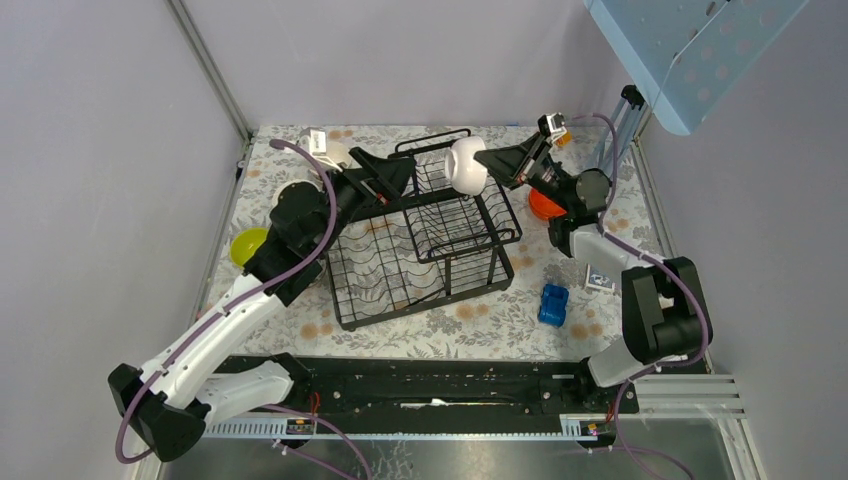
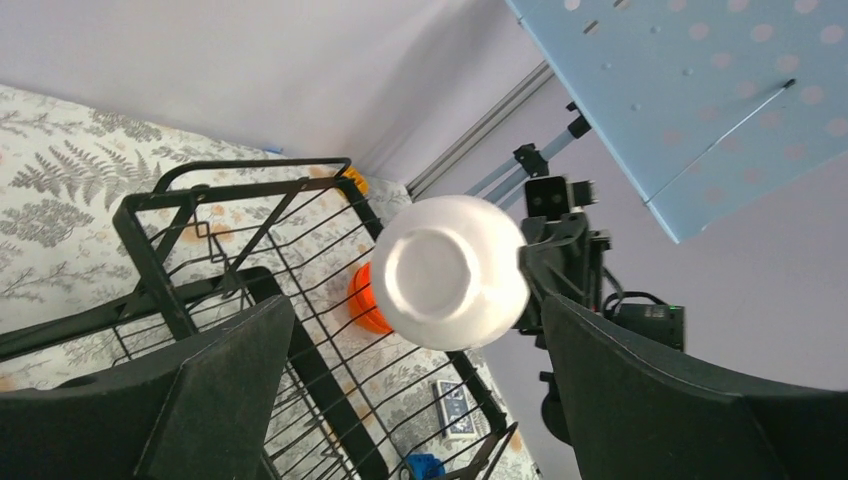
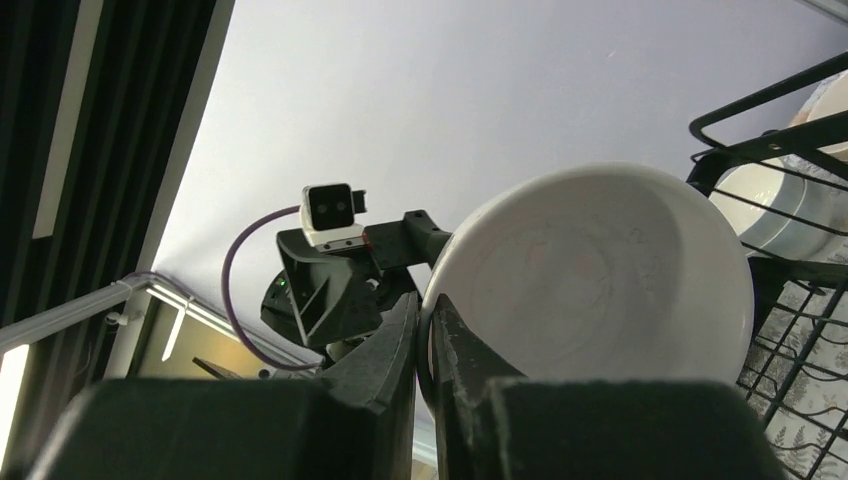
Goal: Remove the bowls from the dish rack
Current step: Pick up the bowl from the dish rack, then place the bowl at the center of the board.
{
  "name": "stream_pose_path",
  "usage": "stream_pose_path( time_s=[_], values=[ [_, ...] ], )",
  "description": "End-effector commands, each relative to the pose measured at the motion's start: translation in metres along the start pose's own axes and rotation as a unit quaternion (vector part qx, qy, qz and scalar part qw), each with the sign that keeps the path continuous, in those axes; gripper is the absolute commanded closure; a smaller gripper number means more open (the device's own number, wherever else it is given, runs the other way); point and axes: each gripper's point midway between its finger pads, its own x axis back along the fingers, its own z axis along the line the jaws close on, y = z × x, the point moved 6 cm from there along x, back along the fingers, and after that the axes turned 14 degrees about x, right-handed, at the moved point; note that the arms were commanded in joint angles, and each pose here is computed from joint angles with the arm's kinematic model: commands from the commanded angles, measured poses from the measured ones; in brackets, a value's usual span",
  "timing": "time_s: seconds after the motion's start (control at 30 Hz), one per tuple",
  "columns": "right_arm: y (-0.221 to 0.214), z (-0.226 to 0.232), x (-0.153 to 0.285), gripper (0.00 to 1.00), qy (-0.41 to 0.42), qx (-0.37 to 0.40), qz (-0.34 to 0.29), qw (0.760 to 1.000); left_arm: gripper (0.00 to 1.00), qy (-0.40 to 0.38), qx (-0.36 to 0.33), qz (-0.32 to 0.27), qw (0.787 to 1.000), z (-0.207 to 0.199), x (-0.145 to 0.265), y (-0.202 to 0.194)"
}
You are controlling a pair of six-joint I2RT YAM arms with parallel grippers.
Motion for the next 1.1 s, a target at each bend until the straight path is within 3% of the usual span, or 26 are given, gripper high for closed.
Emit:
stream_pose_path(
  time_s=[0.0,0.17,0.27,0.43,0.6,0.83,1.07],
  values=[
    [0.007,0.052,-0.002,1.00,0.053,0.061,0.014,0.997,0.01,0.010,0.004,-0.010,1.000,0.002,0.007,0.003],
    [-0.017,0.074,-0.004,1.00,0.002,0.144,0.078,0.987,0.01,0.033,-0.021,-0.023,0.999,0.014,0.017,0.006],
    [-0.038,0.085,-0.005,1.00,-0.034,0.225,0.121,0.966,0.01,0.065,-0.022,-0.041,0.997,0.021,0.026,0.012],
    [-0.054,0.116,0.006,1.00,-0.055,0.290,0.151,0.943,0.01,0.102,0.006,-0.068,0.992,0.020,0.043,0.025],
    [-0.085,0.133,0.036,1.00,-0.120,0.394,0.203,0.888,0.01,0.132,0.051,-0.105,0.984,0.019,0.066,0.039],
    [-0.111,0.144,0.094,1.00,-0.165,0.444,0.252,0.844,0.01,0.054,0.025,-0.010,0.998,0.011,0.095,0.017],
    [-0.111,0.150,0.111,1.00,-0.164,0.463,0.271,0.828,0.01,0.068,-0.008,0.049,0.996,0.031,0.131,0.000]
  ],
)
